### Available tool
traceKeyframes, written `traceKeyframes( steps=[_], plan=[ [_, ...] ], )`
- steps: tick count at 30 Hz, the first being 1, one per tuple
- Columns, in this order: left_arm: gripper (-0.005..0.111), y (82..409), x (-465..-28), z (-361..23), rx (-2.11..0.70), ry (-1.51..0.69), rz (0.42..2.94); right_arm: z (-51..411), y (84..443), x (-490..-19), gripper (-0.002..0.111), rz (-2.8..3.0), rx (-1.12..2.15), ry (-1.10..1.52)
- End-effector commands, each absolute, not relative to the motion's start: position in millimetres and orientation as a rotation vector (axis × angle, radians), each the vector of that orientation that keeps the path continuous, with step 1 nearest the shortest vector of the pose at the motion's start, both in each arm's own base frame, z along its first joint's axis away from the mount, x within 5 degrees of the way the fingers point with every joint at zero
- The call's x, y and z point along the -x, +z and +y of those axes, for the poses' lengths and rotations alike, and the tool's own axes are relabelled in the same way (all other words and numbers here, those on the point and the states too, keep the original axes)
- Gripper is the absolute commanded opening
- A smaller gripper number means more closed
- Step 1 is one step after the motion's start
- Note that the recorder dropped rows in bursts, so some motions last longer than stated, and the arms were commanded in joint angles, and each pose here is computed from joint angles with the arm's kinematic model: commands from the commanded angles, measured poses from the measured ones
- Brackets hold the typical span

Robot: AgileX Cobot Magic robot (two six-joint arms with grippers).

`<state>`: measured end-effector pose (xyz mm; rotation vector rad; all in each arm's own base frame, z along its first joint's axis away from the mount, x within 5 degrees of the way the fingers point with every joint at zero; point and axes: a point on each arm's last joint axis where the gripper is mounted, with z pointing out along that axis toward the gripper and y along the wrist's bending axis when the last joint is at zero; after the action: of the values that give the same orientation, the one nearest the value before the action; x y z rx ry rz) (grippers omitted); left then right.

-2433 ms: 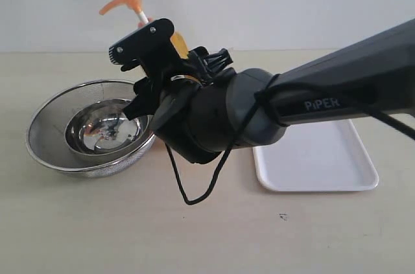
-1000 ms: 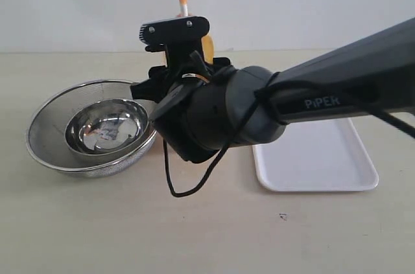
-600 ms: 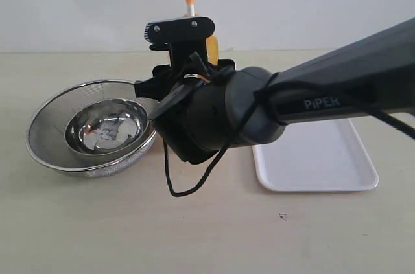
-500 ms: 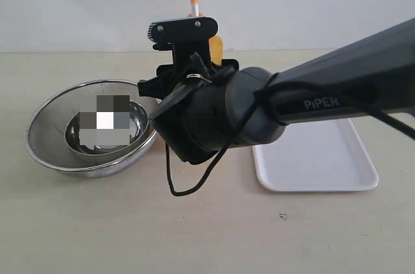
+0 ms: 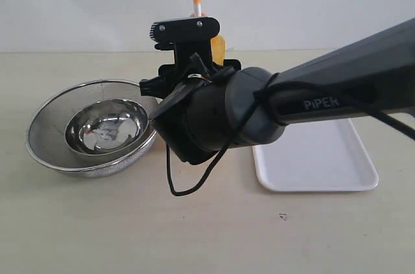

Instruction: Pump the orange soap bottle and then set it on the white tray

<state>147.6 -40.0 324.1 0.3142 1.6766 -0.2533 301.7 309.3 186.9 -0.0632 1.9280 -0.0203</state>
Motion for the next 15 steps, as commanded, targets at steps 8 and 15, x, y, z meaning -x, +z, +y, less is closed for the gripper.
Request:
traceKeyframes(
  steps=[8, 15],
  plan=[
    [0.005, 325.2, -145.9, -39.6, -0.299, -0.261, 1.671, 310.8, 196.9, -302.2, 0.000, 1.899, 0.045, 0.032],
    [0.005, 325.2, -145.8, -40.0, -0.299, -0.268, 1.672, 311.3, 195.3, -301.6, 0.005, 1.915, 0.106, -0.002]
  ],
)
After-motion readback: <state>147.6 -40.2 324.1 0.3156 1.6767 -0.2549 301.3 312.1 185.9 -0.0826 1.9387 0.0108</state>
